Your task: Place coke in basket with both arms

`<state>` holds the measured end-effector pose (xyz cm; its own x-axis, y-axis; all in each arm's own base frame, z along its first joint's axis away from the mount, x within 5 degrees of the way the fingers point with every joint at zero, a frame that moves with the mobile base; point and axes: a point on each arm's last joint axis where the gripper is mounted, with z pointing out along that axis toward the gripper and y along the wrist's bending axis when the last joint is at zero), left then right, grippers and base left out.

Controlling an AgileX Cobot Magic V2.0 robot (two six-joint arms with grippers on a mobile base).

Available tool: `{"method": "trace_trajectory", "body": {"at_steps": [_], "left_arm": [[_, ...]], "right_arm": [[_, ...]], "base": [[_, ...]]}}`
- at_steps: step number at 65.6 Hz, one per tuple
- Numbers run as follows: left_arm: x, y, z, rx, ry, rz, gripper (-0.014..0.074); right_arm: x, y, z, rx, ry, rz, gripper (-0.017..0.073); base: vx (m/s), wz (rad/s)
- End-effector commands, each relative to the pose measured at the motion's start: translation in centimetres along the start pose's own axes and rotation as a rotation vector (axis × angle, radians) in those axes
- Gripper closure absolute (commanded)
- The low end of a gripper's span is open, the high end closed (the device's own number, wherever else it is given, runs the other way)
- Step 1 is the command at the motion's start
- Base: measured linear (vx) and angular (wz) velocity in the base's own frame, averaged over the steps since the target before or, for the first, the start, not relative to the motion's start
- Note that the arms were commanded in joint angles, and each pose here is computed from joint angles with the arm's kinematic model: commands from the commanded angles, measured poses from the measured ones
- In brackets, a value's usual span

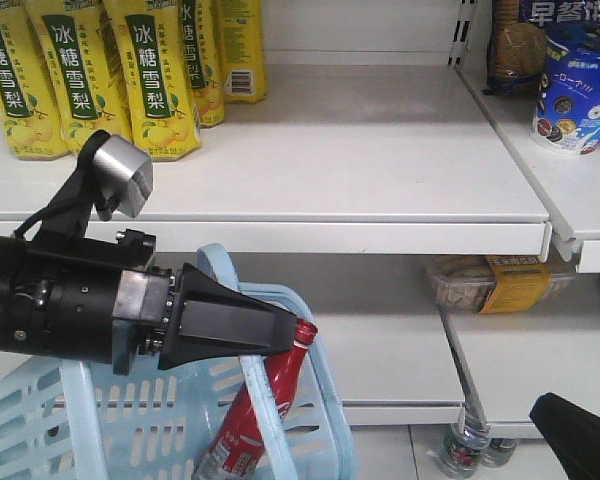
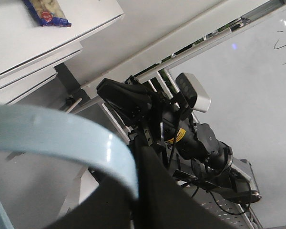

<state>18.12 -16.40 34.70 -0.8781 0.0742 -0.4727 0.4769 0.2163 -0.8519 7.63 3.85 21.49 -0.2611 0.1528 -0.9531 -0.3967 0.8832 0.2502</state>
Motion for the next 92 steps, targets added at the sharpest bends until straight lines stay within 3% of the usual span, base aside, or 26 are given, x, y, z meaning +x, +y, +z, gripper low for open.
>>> {"method": "trace_trajectory", "body": {"at_steps": [1, 34, 44, 50, 58, 65, 77, 89, 92], "left_arm": [[-0.7, -2.8, -0.6, 0.120, -0.069, 0.027, 0.0600], [-1.0, -2.5, -0.6, 0.097, -0.099, 0.023, 0.0600], [-2.1, -1.5, -0.7, -0.003, -0.227, 0.006, 0.0600], [-3.0, -0.6, -1.1, -0.101, -0.338, 0.003, 0.0600], [-3.9, 0.3, -1.6, -0.245, -0.464, 0.029, 0.0600], [-3.7, 0.5, -2.0, -0.309, -0.539, 0.034, 0.0600], [-1.4, 1.3, -3.1, -0.454, -0.570, 0.137, 0.0600], [1.5, 2.3, -4.1, -0.610, -0.479, 0.364, 0.0600], [2.2, 2.4, -4.4, -0.633, -0.463, 0.400, 0.0600]], "right_arm": [[-1.0, 0.0, 0.0, 0.021, -0.032, -0.041, 0.0564], [-1.0, 0.0, 0.0, 0.020, -0.032, -0.041, 0.0564], [-1.0, 0.0, 0.0, 0.021, -0.032, -0.041, 0.0564], [-1.0, 0.0, 0.0, 0.021, -0.032, -0.041, 0.0564], [-1.0, 0.0, 0.0, 0.021, -0.032, -0.041, 0.0564], [-1.0, 0.0, 0.0, 0.020, -0.032, -0.041, 0.0564], [-1.0, 0.0, 0.0, 0.020, -0.032, -0.041, 0.0564], [-1.0, 0.0, 0.0, 0.020, -0.032, -0.041, 0.0564], [-1.0, 0.0, 0.0, 0.020, -0.032, -0.041, 0.0564]], "base": [[0.00, 0.00], [0.00, 0.00], [0.00, 0.00], [0.00, 0.00], [0.00, 0.00], [0.00, 0.00], [0.00, 0.00], [0.00, 0.00], [0.00, 0.00]]}}
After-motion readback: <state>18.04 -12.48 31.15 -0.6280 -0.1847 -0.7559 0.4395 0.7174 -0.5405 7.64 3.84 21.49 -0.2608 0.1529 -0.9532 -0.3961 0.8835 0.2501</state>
